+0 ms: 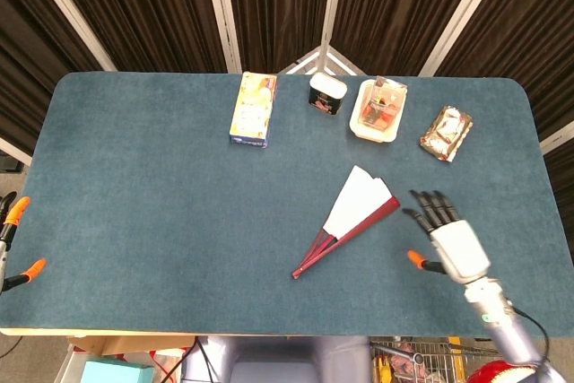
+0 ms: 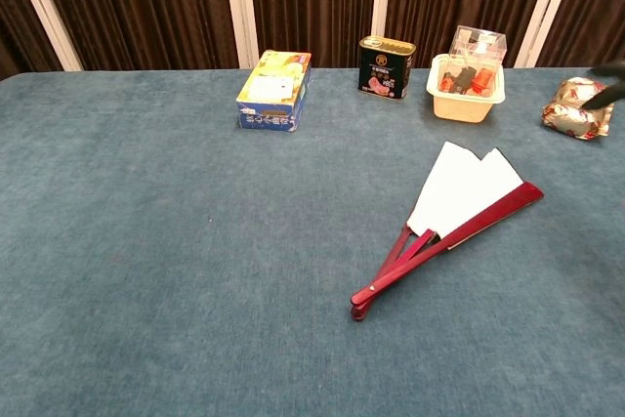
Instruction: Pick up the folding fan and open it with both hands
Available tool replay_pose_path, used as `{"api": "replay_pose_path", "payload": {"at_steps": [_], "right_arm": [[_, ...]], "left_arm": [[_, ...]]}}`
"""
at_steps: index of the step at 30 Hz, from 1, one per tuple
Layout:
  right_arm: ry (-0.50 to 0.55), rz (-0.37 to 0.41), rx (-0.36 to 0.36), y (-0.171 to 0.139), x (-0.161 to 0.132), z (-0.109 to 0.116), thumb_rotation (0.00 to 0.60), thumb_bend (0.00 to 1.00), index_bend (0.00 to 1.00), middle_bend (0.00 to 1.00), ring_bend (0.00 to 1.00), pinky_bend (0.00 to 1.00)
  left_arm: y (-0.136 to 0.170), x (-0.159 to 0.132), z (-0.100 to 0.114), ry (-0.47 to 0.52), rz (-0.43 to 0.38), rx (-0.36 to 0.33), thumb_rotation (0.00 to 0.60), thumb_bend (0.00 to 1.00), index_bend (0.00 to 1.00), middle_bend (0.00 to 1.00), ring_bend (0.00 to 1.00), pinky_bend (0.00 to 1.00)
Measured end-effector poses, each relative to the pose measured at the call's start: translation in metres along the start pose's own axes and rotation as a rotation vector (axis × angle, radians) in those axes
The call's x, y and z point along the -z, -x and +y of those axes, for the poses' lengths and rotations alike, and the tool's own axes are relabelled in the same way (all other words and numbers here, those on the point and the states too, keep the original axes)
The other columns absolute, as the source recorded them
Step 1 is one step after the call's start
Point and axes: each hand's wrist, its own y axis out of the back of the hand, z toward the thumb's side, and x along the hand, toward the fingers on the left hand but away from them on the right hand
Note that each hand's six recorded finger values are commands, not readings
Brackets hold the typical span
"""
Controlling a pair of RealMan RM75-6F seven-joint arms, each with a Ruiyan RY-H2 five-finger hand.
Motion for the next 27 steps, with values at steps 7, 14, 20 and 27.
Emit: {"api": "replay_pose_path", "payload": {"at_steps": [7,14,20,27], "right_arm": [[0.041,0.060,-0.032,0.017,-0.027,-0.035,0.600,0.24,0.29,0.07,0.00,0.00],[0.088,0.081,-0.044,0.029,-0.052,-0.062,0.600,0.24,0.29,0.07,0.00,0.00],[0.121,0.090,-0.056,0.039,-0.073,-0.085,0.600,0.24,0.33,0.08,0.00,0.00],[0.138,0.082,-0.058,0.055,-0.087,-0.104,0.600,0.24,0.38,0.10,0.00,0.00]], "left_arm": [[-0.001,0.000,-0.001,-0.004,0.003,0.004,0.600,0.00,0.00,0.00,0.00,0.00],[-0.001,0.000,-0.002,-0.005,0.004,0.007,0.600,0.00,0.00,0.00,0.00,0.00],[-0.001,0.000,-0.002,-0.010,0.001,0.007,0.600,0.00,0.00,0.00,0.00,0.00],[-0.002,0.000,-0.002,-0.007,0.002,0.007,0.600,0.00,0.00,0.00,0.00,0.00]]}}
